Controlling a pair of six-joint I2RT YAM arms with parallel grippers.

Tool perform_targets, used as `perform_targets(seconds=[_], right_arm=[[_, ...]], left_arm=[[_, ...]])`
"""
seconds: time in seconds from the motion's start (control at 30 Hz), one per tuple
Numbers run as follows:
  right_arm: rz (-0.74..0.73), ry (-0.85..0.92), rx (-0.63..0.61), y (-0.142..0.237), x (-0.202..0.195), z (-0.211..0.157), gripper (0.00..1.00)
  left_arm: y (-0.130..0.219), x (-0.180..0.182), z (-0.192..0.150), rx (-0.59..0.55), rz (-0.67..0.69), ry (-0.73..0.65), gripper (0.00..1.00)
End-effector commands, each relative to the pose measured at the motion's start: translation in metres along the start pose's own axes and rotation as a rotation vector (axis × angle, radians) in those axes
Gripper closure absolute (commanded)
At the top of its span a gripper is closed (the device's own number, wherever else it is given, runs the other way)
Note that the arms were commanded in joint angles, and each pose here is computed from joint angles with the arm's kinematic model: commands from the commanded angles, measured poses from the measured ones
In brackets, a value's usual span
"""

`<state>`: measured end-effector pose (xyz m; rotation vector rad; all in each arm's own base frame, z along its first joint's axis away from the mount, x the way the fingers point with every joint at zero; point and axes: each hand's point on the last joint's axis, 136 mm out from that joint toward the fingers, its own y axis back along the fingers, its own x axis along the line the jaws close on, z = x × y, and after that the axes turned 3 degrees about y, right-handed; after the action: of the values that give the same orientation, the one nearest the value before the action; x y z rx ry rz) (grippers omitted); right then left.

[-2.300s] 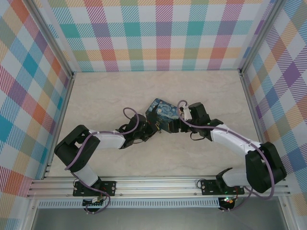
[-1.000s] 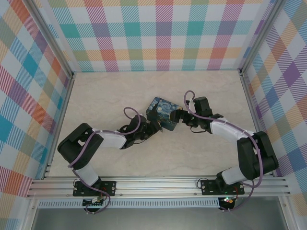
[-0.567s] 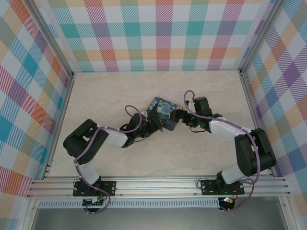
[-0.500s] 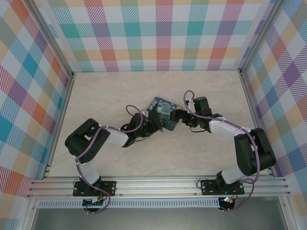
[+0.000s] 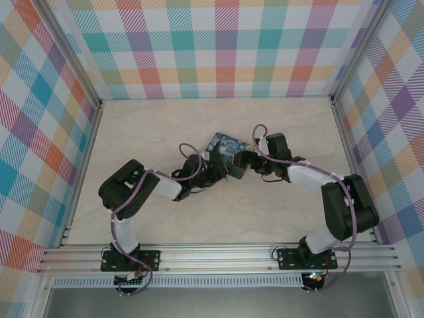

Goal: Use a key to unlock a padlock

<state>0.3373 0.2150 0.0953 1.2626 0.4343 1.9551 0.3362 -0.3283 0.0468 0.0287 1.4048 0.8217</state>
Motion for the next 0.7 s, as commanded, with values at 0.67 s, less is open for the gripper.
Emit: perform_targets(seconds=[0.67], right_arm=[[0.012, 0.055, -0.031, -0.017, -0.002, 0.023, 0.08]], left_arm=[[-0.022, -0.015, 0.002, -0.015, -0.100, -0.105, 0.66]])
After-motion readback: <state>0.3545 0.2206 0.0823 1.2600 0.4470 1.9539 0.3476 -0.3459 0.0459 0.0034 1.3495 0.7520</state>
